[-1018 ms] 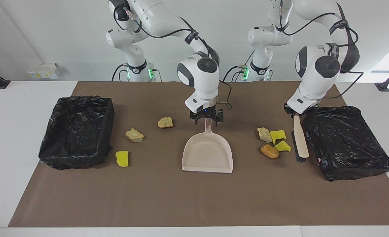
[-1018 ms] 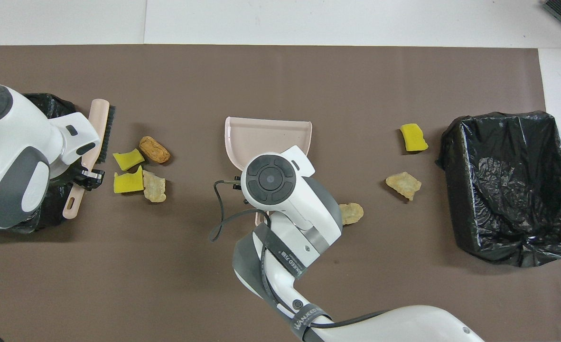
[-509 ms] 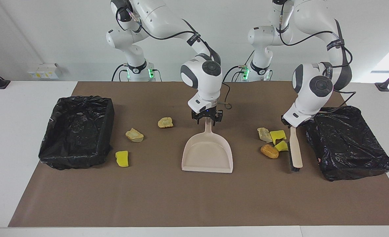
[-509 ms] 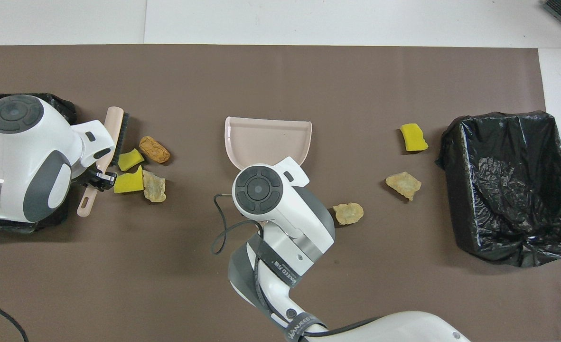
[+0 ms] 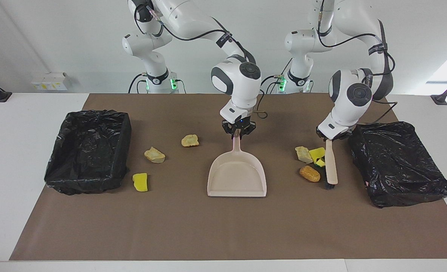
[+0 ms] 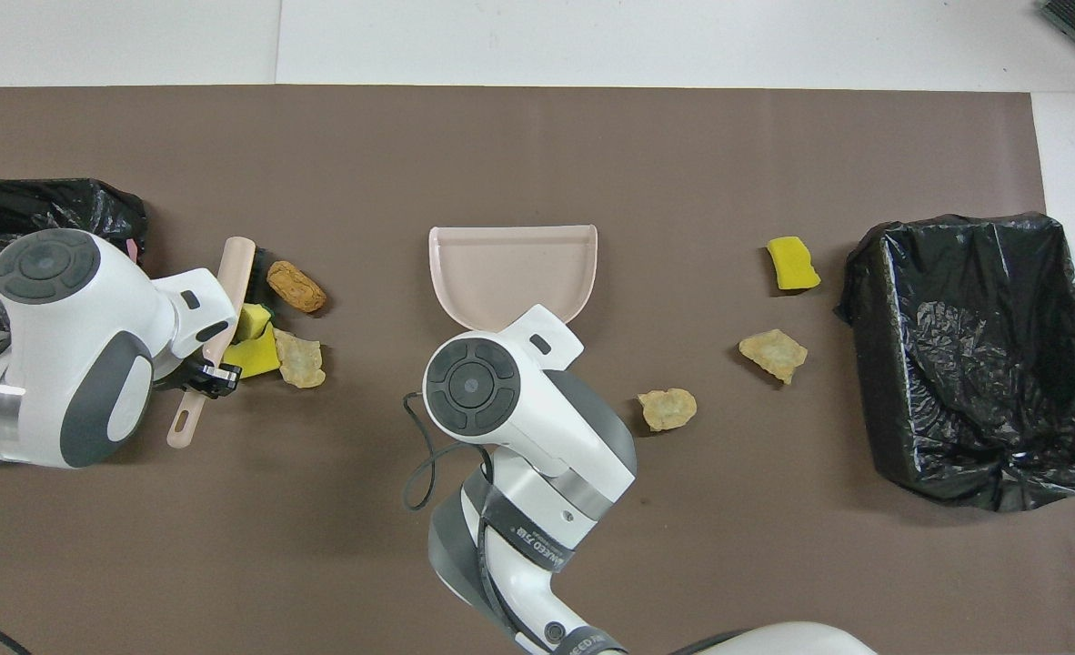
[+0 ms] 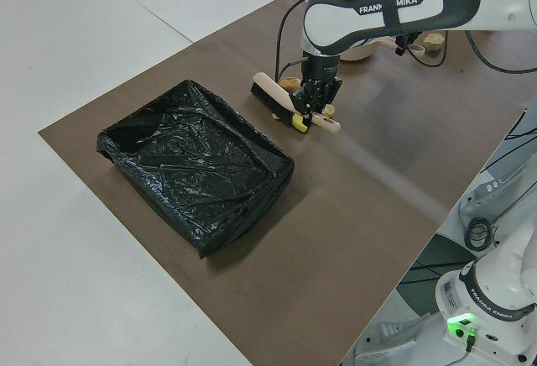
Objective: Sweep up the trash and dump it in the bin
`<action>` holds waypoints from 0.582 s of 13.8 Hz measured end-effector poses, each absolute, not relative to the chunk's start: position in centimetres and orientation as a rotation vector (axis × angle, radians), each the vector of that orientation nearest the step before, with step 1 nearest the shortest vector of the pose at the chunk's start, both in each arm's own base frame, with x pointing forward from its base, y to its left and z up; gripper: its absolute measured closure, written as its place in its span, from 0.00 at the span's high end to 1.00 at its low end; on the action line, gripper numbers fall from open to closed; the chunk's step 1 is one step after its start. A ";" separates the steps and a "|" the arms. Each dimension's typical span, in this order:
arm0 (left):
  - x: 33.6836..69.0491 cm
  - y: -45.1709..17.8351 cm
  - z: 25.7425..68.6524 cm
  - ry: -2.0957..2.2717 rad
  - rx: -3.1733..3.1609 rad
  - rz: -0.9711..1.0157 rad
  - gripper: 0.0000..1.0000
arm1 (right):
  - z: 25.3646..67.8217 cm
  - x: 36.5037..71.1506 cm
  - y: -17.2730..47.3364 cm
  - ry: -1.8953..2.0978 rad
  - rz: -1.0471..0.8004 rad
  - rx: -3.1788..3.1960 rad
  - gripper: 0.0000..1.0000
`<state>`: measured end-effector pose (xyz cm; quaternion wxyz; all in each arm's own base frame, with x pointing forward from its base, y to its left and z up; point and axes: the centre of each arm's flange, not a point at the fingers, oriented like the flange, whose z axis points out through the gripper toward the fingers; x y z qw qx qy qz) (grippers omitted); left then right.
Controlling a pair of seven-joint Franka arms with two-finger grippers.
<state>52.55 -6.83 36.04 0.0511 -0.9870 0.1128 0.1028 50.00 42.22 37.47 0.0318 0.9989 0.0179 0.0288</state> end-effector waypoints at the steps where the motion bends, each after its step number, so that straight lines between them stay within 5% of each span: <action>1: 52.3 -7.7 36.1 0.311 -3.021 0.319 0.26 | 38.9 50.5 41.2 0.125 0.098 3.074 0.33; 4: 51.9 -10.4 37.5 0.172 -3.079 0.291 0.26 | 42.9 51.1 37.5 0.419 0.043 3.012 0.33; 8: 52.9 -8.2 43.6 -0.038 -3.138 0.145 0.26 | 43.2 50.2 36.1 0.997 -0.105 2.835 0.33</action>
